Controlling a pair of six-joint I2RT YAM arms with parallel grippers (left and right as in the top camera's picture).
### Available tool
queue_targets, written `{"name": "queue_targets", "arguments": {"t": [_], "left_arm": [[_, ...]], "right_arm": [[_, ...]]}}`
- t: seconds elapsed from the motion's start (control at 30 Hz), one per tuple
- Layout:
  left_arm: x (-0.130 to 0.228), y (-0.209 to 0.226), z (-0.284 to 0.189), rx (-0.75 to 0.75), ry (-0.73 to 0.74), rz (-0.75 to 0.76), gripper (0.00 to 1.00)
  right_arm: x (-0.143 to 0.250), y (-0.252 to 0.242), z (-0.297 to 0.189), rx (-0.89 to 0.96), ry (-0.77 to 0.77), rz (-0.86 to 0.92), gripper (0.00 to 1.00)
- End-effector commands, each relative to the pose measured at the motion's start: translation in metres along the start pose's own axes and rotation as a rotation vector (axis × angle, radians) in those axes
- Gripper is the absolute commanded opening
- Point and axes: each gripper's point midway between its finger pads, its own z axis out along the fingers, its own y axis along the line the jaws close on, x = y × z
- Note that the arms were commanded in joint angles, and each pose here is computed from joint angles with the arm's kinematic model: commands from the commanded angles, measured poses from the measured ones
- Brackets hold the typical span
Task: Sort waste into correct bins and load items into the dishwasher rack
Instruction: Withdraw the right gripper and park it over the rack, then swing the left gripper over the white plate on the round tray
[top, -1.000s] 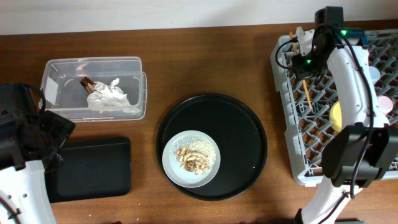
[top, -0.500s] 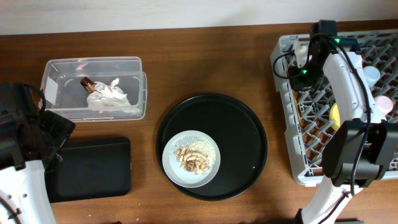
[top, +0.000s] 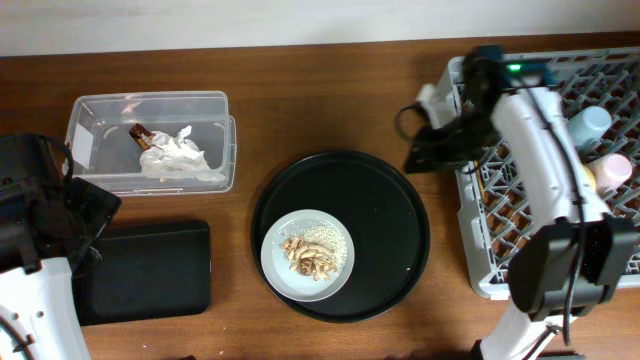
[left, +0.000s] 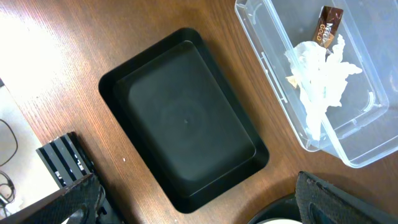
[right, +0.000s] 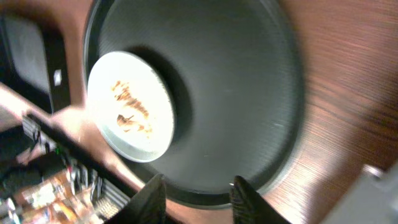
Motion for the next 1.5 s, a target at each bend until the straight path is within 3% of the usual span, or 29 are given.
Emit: {"name": "queue_targets", "arguments": {"t": [0.0,0.03,0.07,0.2,0.37,0.6,0.8,1.0,1.27,1.4,1.47], "left_arm": [[0.0,0.003,-0.002,-0.001,-0.007,-0.015,0.99],[0.0,0.003,-0.002,-0.001,-0.007,-0.015,0.99],[0.0,0.003,-0.002,-0.001,-0.008,-0.015,0.99],[0.0,0.003,-0.002,-0.001,-0.008,-0.015,0.99],[0.0,0.003,-0.002,-0.001,-0.007,-0.015,0.99],[0.0,0.003,-0.002,-0.001,-0.007,-0.015,0.99],[0.0,0.003,-0.002,-0.001,-0.008,-0.015,0.99],[0.0,0.003,-0.002,-0.001,-0.007,-0.015,0.99],[-0.002,0.0,-0.002,0.013,-0.013,-0.018,0.99],[0.008,-0.013,-0.003,0.084,0.046,-0.018,0.99],[0.027,-0.028,-0.007,0.179,0.155,-0.014,0.99]], "right_arm": [[0.005,0.041,0.016,-0.037,0.037,-0.06,0.5],[0.005,0.051,0.022,-0.038,0.046,-0.077,0.68],[0.005,0.058,0.025,-0.039,0.052,-0.091,0.99],[0.007,0.073,0.033,-0.034,0.066,-0.09,0.99],[0.008,0.055,0.009,0.102,-0.002,-0.007,0.99],[0.027,0.006,-0.102,0.348,-0.313,0.129,0.99],[0.067,-0.051,-0.16,0.416,-0.433,0.373,0.99],[0.088,-0.085,-0.177,0.438,-0.457,0.518,0.99],[0.091,-0.09,-0.18,0.442,-0.464,0.539,0.99],[0.091,-0.09,-0.18,0.442,-0.464,0.539,0.98],[0.091,-0.09,-0.18,0.442,-0.464,0.539,0.99]]}}
